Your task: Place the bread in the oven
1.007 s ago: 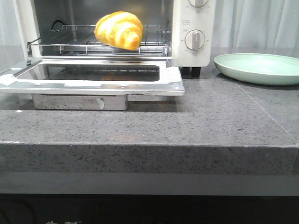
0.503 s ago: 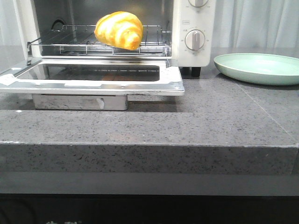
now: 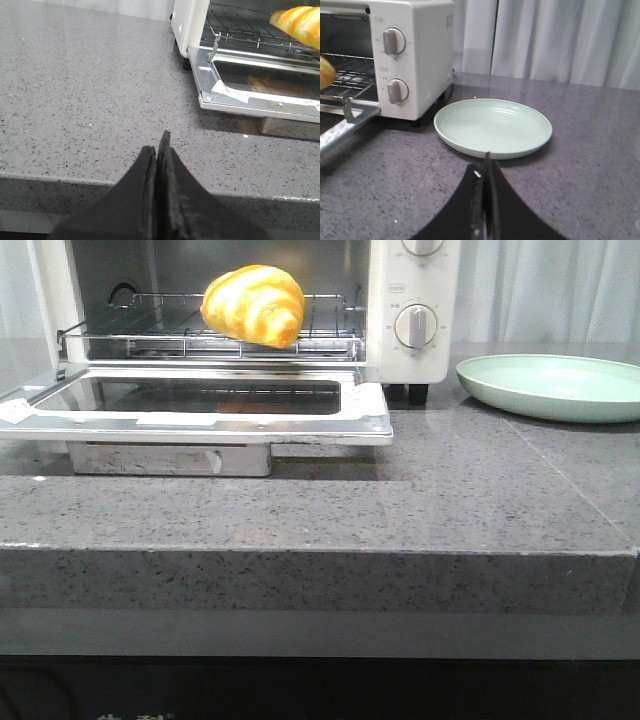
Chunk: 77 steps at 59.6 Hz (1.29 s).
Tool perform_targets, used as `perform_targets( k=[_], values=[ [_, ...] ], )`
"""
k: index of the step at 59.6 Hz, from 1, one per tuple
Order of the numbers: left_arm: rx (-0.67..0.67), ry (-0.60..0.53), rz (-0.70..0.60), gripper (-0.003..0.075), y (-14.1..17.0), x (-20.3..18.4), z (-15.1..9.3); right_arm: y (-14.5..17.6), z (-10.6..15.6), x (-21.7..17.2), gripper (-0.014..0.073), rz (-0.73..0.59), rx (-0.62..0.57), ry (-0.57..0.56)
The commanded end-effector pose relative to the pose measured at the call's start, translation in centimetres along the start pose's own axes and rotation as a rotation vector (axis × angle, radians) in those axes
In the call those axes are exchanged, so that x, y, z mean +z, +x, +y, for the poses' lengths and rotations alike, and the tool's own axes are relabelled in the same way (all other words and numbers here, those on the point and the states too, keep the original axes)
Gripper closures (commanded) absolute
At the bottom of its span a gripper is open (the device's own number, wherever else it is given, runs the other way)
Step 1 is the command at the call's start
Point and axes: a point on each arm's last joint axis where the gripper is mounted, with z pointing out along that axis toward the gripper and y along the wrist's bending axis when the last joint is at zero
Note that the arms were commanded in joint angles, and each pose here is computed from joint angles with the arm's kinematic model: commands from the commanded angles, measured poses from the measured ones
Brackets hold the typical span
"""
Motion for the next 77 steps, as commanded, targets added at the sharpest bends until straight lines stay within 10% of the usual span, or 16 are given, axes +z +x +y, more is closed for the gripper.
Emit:
perform_targets(
  k=[1, 77],
  values=[
    [-0.019, 0.009, -0.085, 0.0741, -0.6, -0.1, -0.1, 0.5, -0.2, -0.5, 0.0663, -0.104, 0.022, 0.031],
    [-0.019, 0.009, -0.085, 0.0741, -0.6, -0.1, -0.1, 3.7, -0.2, -1.2, 0.0663, -0.023, 0.064, 0.046]
  ],
)
